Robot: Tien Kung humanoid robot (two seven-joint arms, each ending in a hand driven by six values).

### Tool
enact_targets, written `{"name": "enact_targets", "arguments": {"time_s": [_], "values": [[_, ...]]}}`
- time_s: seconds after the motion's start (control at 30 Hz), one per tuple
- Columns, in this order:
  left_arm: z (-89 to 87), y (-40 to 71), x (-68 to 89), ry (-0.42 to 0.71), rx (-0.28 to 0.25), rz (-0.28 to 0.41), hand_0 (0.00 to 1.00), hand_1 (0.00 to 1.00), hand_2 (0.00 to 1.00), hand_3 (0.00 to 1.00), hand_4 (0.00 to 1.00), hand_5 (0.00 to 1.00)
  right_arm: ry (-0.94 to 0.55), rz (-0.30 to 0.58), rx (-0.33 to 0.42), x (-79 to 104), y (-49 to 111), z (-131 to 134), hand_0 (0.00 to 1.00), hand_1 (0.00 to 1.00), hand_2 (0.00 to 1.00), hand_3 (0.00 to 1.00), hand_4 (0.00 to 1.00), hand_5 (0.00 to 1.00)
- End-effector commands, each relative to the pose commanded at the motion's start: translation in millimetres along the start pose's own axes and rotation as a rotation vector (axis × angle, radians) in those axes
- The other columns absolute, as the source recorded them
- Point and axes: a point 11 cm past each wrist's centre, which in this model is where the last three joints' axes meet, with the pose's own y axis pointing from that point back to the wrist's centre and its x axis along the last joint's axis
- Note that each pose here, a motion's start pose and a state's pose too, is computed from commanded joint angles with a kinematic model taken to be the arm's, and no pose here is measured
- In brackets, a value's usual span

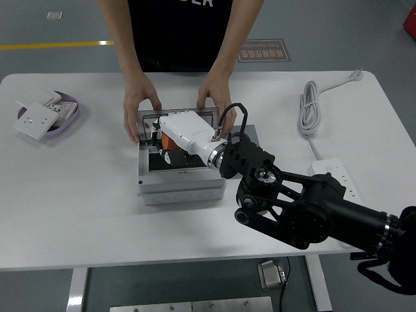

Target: Pick up the cylinder from the cube,place it in the box,flap close box

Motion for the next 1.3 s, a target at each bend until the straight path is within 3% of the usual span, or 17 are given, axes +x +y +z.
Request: {"name": "enact_targets", "arguments": {"time_s": [0.2,0.23,0.4,0.43,0.6,0.63,0.87,1.3], "values": [[0.9,0.1,-0.7,-0.001,-0.001,-0.001,0.57,0.605,0.56,0.594,0.688,0.214,0.066,-0.055,-0.028,-5.0,-2.0,2,0.311,0.381,0.449,0.345,0.002,0.002],[1.0,0.1,-0.6,-0.002,-0.002,-0.001,0.57,0.605,0.559,0.594,0.688,0.213,0.067,-0.058,-0.028,-5.1,-2.4,1,0.442,0.457,0.506,0.506,0.002,0.002],[1.6,0.2,0.2,-0.003,-0.004,0.001,0.57,0.605,0.559,0.594,0.688,0.213,0.063,-0.063,-0.025,-7.4,-3.7,-4,0.442,0.457,0.506,0.506,0.002,0.002],[1.6,0.2,0.2,-0.003,-0.004,0.001,0.57,0.605,0.559,0.594,0.688,0.213,0.063,-0.065,-0.025,-8.2,-3.8,-5,0.73,0.686,0.688,0.695,0.38,0.206],[1.8,0.2,-0.2,-0.005,-0.005,0.0,0.57,0.605,0.559,0.594,0.688,0.213,0.071,-0.061,-0.017,-12.2,-3.9,-7,0.73,0.686,0.688,0.695,0.38,0.206],[1.7,0.1,-0.4,-0.005,-0.006,-0.001,0.569,0.604,0.559,0.593,0.688,0.212,0.073,-0.06,-0.017,-13.1,-3.7,-8,0.809,0.72,0.721,0.725,0.498,0.231],[2.2,0.1,-1.7,-0.007,-0.012,-0.004,0.57,0.604,0.559,0.593,0.688,0.213,0.075,-0.078,-0.024,-21.0,-1.8,-4,0.813,0.723,0.725,0.728,0.525,0.262],[3.0,0.2,-4.4,-0.012,-0.025,-0.011,0.57,0.604,0.559,0.593,0.686,0.213,-0.058,-0.095,-0.013,-22.5,1.1,0,0.809,0.714,0.728,0.736,0.567,0.255]]}}
